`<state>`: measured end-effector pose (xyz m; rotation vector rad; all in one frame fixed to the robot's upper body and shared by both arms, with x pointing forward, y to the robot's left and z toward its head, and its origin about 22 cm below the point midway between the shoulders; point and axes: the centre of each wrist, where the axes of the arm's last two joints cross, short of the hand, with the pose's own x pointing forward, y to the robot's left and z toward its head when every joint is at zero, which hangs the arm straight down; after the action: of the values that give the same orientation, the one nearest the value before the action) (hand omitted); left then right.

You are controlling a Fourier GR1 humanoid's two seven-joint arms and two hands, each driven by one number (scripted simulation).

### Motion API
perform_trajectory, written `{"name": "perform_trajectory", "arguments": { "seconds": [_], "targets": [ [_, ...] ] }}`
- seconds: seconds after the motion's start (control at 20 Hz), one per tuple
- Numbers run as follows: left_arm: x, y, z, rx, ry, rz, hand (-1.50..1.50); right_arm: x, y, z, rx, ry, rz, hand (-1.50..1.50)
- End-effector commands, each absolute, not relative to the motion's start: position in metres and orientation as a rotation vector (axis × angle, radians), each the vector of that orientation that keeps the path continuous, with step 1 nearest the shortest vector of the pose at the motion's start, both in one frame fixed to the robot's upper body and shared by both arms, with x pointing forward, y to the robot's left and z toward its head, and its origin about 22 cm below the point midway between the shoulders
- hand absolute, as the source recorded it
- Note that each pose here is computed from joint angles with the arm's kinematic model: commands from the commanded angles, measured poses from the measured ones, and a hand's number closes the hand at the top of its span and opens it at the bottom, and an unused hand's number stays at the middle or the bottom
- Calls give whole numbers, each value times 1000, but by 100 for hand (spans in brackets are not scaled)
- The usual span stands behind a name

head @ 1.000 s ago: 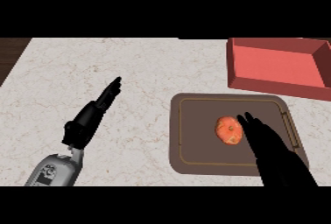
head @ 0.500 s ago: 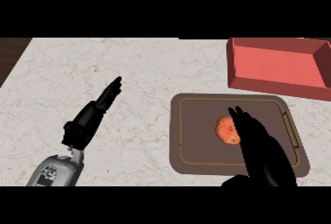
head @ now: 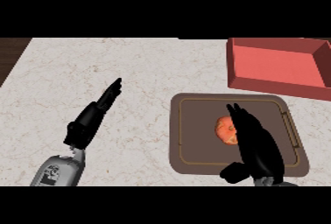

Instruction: Pick the squash from the tray and place it in the cardboard box

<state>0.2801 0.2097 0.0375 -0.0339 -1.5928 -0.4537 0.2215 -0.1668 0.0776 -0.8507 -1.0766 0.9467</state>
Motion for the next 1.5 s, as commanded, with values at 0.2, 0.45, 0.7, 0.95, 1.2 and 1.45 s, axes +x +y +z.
{"name": "perform_trajectory", "arguments": {
  "seconds": [0.2, 0.45, 0.7, 0.95, 1.2, 1.45],
  "targets": [
    [282, 203, 26, -48, -1594, -454, 0, 233, -163, 69, -875, -1061, 967, -150],
    [272, 199, 39, -41, -1600, -447, 0, 224, -166, 75, -830, -1016, 1018, -150],
    [284, 194, 23, -45, -1589, -450, 0, 239, -159, 45, -813, -977, 1016, -150],
    [274, 206, 26, -16, -1609, -459, 0, 240, -183, 41, -818, -972, 1010, -150],
    [267, 207, 34, -41, -1595, -439, 0, 258, -152, 6, -838, -944, 1030, -150],
    [286, 191, 37, -12, -1596, -450, 0, 258, -178, 7, -879, -895, 1043, -150]
  ]
}}
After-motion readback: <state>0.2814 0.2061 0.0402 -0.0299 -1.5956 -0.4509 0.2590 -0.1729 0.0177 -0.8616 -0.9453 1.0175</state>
